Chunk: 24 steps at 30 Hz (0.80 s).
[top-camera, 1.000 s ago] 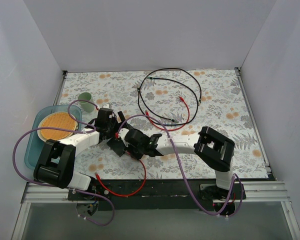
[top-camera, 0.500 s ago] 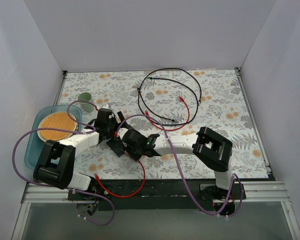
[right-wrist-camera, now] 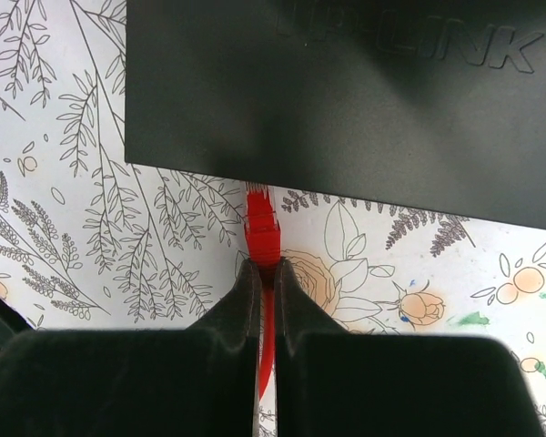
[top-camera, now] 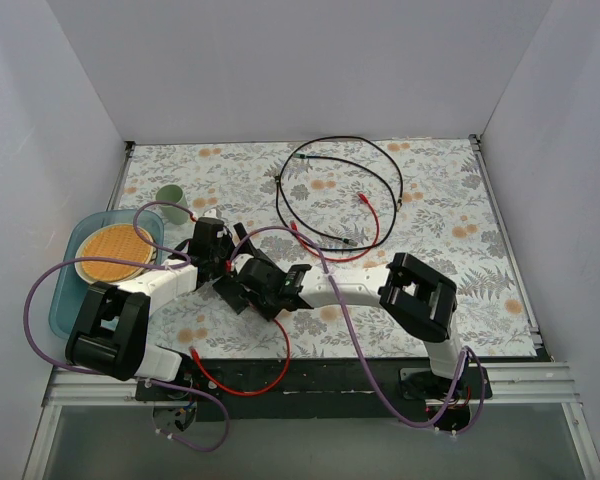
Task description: Insert the plug into the switch port
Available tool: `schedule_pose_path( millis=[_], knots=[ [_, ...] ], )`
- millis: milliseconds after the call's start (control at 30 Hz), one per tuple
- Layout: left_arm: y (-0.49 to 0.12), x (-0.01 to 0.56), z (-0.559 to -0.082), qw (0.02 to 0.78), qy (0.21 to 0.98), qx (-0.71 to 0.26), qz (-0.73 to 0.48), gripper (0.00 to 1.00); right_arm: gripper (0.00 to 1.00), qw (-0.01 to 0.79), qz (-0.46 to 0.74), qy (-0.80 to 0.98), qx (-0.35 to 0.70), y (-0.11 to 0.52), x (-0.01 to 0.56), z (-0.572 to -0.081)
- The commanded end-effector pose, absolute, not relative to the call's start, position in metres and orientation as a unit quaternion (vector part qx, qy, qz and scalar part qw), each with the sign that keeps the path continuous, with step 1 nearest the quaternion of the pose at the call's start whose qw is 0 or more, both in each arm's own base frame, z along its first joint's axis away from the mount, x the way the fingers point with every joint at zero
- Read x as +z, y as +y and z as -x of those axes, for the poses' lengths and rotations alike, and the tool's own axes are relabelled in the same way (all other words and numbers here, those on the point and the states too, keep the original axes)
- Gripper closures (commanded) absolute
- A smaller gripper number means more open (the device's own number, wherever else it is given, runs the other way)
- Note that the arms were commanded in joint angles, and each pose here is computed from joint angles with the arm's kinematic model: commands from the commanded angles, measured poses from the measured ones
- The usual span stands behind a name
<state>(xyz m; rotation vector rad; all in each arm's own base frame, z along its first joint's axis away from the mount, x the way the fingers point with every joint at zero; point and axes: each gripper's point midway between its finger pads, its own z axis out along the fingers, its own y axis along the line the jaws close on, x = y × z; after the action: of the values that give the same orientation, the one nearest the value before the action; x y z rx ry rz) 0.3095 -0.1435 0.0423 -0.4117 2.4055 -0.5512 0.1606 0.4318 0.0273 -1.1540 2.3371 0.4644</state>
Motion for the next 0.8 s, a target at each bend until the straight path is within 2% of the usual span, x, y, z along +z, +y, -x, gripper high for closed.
schedule_pose_path(
  millis=[0,400,767],
  knots=[
    [-0.154,0.030,-0.272,0.243,0.929,-0.232,0.156,0.12,0.99,0.333,0.361,0.853,0.177,0.463,0.056,-0.211],
    [-0.149,0.028,-0.273,0.244,0.930,-0.216,0.171,0.12,0.99,0.351,0.332,0.859,0.166,0.461,0.070,-0.226],
    [-0.137,0.023,-0.274,0.248,0.931,-0.183,0.195,0.13,0.99,0.337,0.361,0.850,0.184,0.455,0.067,-0.212]
  ],
)
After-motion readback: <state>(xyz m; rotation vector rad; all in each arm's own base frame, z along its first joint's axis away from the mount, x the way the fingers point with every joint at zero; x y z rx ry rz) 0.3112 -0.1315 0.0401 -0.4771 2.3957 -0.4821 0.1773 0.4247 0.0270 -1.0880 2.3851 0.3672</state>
